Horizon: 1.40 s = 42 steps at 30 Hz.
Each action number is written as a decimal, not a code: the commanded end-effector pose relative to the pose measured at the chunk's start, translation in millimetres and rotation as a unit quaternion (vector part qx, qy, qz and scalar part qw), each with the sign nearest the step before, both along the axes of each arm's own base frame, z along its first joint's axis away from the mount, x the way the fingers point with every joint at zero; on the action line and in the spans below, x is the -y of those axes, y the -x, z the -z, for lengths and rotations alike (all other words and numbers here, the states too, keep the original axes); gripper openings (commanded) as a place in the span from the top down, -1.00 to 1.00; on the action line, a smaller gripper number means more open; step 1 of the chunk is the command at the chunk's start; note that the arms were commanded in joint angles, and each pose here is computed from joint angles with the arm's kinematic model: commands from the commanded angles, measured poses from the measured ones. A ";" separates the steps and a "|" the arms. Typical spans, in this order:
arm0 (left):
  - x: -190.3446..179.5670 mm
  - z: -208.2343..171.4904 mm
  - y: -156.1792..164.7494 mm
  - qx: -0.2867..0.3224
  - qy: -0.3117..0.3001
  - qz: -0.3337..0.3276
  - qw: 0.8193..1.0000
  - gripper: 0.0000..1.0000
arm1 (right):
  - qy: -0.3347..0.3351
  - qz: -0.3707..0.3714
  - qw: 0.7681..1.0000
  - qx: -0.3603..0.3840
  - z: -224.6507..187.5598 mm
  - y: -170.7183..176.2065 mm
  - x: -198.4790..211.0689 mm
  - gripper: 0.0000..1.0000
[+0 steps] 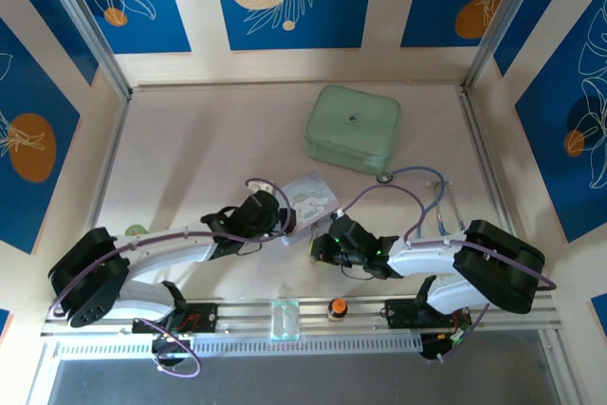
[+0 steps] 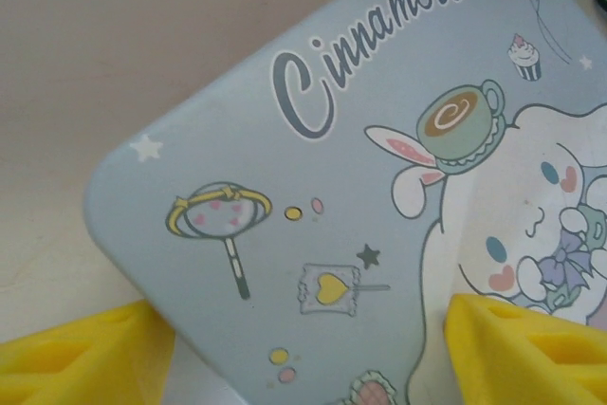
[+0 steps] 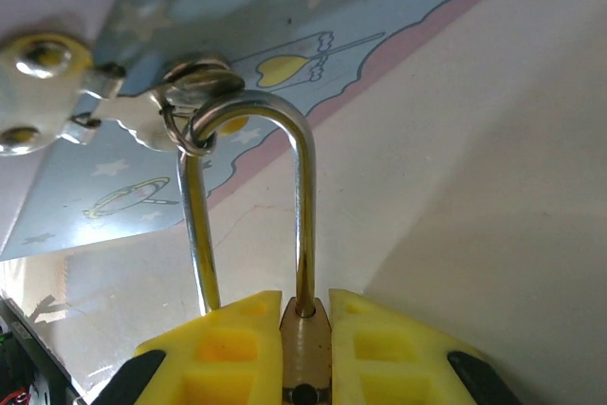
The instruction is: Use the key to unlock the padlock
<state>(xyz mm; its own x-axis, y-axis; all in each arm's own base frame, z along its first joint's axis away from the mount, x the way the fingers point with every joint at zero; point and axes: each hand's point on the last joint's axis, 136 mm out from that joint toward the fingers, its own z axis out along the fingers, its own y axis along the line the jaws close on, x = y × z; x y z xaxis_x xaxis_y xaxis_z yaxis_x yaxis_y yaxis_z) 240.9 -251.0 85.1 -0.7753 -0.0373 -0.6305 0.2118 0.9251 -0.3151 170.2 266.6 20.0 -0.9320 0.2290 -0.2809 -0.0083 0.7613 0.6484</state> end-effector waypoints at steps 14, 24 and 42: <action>-35.2 49.5 14.6 -0.024 -0.085 -0.034 0.996 -0.30 | -0.076 0.082 0.993 -0.025 7.5 -26.4 10.7 0.85; -33.2 59.2 15.4 -0.025 -0.088 -0.025 0.995 -0.21 | -0.110 0.158 0.980 -0.057 21.7 -35.3 23.8 0.89; -42.0 61.1 18.5 -0.021 -0.108 -0.019 0.994 -0.15 | -0.102 0.226 0.968 -0.038 21.8 -60.2 40.8 0.91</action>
